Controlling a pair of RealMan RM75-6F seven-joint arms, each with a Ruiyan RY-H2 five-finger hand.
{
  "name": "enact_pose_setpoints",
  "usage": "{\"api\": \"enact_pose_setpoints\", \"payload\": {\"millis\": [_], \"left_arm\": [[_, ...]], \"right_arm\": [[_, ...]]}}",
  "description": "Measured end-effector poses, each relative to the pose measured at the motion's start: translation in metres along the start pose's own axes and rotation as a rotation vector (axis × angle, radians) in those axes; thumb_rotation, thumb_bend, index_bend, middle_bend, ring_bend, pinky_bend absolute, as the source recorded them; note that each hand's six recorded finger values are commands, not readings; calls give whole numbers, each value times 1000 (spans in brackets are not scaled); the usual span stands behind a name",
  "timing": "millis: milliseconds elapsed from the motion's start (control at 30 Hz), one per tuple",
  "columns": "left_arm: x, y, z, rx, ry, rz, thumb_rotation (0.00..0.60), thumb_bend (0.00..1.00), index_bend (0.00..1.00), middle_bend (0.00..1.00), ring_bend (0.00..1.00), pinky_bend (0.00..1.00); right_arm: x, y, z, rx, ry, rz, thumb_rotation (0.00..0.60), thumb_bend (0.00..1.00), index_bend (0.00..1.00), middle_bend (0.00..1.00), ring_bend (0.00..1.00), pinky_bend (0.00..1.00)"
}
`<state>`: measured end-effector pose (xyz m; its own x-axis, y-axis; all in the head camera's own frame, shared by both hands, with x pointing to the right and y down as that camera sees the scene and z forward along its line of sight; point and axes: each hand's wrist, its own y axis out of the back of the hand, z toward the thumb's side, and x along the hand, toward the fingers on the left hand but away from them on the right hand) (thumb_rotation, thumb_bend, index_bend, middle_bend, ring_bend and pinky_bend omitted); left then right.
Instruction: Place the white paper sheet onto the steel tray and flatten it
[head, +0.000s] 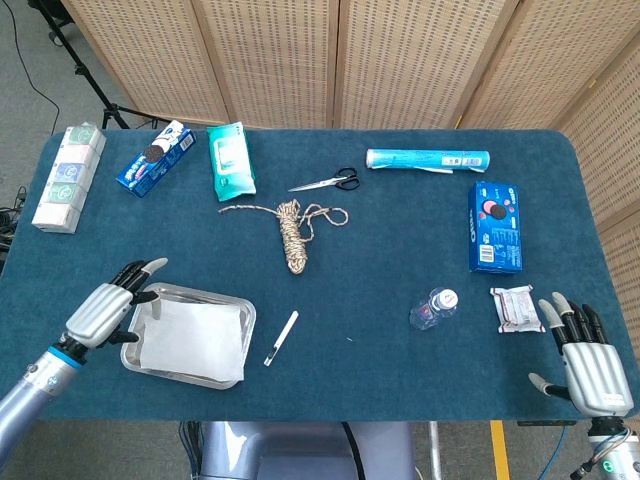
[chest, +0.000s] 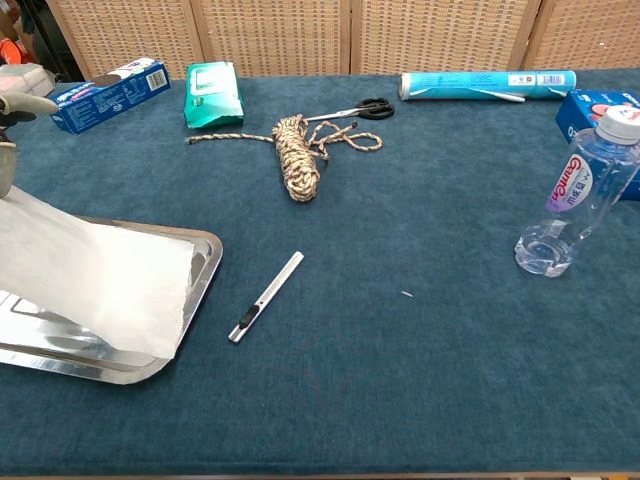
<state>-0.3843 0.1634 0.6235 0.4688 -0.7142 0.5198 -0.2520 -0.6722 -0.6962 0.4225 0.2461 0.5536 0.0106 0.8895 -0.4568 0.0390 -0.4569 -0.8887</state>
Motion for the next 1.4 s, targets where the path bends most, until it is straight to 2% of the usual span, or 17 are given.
{"api": "enact_pose_setpoints", "payload": {"millis": [400,900,1167,1400], "left_arm": [[-4,-13,-26,50,63,-109,600,434,868,0,0,0],[0,-19,-50,117,144,-123,600,433,868,0,0,0],[0,-21,-53,129,153,-133,600,430,868,0,0,0],[-1,-27,-47,120,109,-173,600,429,869,0,0,0]], "right_arm": [[0,0,-1,-1,-3,-1,600,0,0,0,0,0],[0,0,-1,3,-2,2,600,0,0,0,0,0],[0,-1,-1,2,-2,2,600,0,0,0,0,0],[0,0,-1,1,-2,1,600,0,0,0,0,0]]}}
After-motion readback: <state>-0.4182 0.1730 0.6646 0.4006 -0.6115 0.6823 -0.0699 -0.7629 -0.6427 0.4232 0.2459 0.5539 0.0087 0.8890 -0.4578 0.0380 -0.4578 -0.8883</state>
